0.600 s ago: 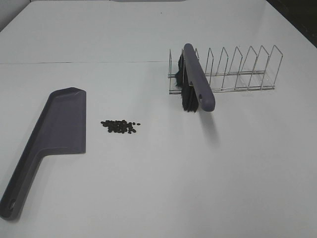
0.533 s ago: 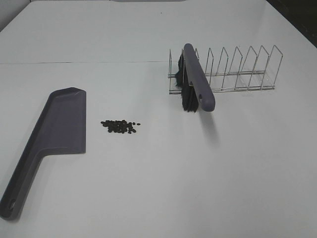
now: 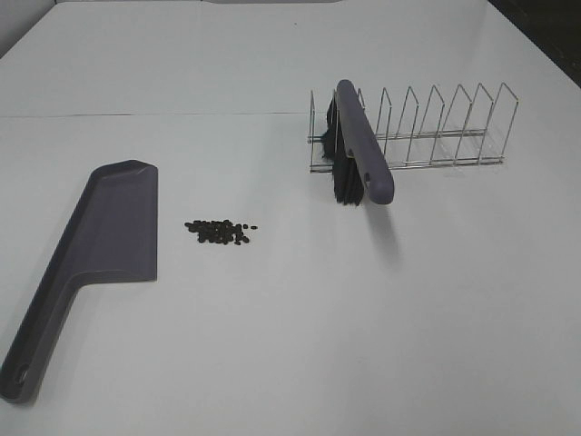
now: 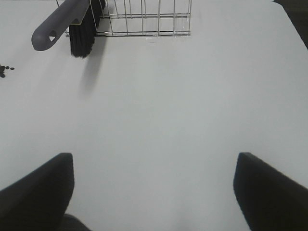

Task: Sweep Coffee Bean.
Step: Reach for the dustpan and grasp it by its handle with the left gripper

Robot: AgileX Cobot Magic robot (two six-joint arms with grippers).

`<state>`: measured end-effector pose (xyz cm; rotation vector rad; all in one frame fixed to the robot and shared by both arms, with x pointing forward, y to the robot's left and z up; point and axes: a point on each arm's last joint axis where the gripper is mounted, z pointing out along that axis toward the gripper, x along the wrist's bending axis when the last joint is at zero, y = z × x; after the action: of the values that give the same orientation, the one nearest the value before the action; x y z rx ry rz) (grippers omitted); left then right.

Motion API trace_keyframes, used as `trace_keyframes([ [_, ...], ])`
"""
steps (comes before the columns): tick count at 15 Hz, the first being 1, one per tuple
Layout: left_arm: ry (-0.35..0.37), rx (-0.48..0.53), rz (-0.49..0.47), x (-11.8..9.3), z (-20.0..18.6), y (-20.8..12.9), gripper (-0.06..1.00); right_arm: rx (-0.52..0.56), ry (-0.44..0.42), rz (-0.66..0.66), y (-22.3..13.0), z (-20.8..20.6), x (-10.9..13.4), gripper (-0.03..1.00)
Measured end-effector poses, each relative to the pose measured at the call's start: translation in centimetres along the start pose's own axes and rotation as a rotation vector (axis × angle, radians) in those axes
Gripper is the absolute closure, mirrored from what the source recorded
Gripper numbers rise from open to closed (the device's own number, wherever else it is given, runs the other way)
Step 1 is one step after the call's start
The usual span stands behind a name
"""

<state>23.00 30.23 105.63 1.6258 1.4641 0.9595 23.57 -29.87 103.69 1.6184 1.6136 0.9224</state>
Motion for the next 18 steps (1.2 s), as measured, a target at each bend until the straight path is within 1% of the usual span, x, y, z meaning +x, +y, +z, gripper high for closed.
trace_keyframes([
  [18, 0.004, -0.003, 0.002, 0.03, 0.00, 0.03, 0.08, 0.000, 0.000, 0.000, 0.00, 0.00, 0.00, 0.20],
])
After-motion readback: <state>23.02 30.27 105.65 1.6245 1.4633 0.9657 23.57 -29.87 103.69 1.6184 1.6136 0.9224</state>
